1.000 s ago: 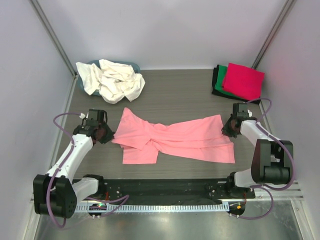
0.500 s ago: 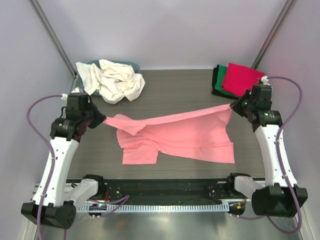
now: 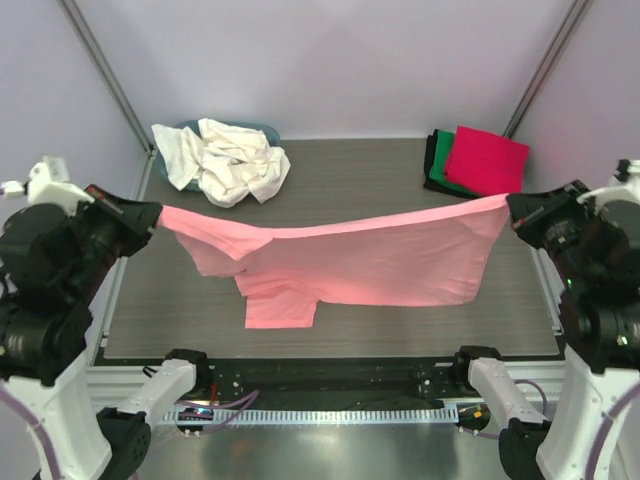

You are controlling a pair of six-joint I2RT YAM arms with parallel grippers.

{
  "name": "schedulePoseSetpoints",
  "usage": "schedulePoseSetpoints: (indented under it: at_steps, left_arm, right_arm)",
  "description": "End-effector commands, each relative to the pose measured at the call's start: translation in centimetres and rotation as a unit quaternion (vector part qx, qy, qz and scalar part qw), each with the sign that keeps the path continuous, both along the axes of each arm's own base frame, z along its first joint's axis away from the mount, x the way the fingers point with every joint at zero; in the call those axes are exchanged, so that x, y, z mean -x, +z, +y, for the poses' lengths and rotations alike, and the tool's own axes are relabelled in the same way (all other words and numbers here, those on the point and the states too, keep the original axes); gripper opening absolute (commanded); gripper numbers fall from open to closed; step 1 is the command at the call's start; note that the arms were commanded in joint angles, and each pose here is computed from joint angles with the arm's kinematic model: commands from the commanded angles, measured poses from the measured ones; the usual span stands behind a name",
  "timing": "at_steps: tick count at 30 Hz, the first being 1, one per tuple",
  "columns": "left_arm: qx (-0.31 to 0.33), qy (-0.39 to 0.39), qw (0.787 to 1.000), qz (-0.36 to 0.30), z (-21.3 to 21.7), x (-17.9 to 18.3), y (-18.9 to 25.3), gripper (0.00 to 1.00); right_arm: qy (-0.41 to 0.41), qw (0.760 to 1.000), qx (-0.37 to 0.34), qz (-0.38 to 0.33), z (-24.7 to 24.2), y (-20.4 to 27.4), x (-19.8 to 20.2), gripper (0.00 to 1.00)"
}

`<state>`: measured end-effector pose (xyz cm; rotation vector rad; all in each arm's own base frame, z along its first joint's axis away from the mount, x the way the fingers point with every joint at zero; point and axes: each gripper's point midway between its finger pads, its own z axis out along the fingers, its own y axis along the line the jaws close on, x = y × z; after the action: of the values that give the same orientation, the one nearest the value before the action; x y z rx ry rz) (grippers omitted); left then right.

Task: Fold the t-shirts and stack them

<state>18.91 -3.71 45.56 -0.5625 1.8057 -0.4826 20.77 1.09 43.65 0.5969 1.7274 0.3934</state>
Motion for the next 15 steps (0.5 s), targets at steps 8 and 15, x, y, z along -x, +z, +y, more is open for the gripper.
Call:
schedulePoseSetpoints:
  at_steps: [8,15]
  left_arm:
    - [0.031,-0.040,0.966,-0.255,0.3,11.6,11.8,0.00]
    - [0.034,-0.075,0.916,-0.392,0.3,18.6,18.4,0.00]
  right_arm:
    - [-0.059,0.989,0.013,-0.132,-0.8,8.3,12.9,0.01]
    - [-0.091,0.977,0.023,-0.194,-1.9,11.2,16.6,0.01]
